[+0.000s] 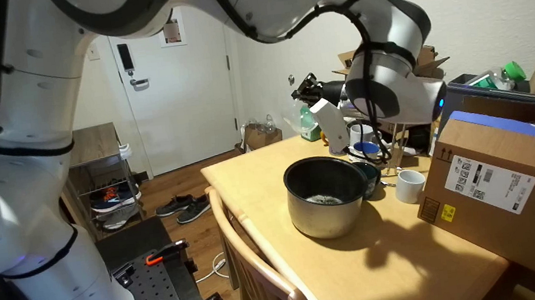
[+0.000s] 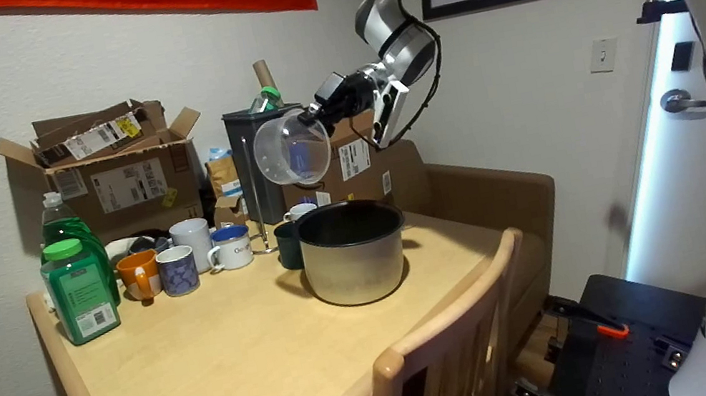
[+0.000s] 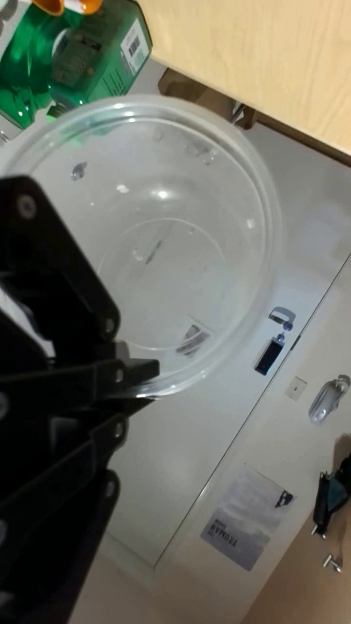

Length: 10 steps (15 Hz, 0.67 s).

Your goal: Pick up the plastic bowl and pour its contents in the white pot.

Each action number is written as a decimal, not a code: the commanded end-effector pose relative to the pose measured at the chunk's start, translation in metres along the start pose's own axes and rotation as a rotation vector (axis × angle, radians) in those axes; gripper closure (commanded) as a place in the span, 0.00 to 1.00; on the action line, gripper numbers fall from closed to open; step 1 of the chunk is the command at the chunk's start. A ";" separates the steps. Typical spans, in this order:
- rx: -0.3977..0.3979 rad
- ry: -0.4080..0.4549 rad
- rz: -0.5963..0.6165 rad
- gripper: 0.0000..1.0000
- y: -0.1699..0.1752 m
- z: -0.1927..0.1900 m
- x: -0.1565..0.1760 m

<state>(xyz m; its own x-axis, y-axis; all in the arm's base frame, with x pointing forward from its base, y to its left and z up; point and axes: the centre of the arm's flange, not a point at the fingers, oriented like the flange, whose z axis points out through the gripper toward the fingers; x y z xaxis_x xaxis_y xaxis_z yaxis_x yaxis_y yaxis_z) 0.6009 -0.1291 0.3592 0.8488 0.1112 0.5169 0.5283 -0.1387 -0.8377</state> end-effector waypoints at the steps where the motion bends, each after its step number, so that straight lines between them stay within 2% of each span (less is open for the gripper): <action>1: -0.111 -0.049 0.055 0.98 -0.015 0.024 0.014; 6: -0.221 -0.097 0.122 0.98 -0.015 0.045 0.028; 10: -0.348 -0.179 0.158 0.98 -0.014 0.086 0.034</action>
<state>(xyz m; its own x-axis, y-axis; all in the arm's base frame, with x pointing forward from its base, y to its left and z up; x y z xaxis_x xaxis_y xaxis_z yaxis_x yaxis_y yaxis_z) 0.6279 -0.0724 0.3660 0.9059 0.1976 0.3747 0.4235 -0.4030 -0.8113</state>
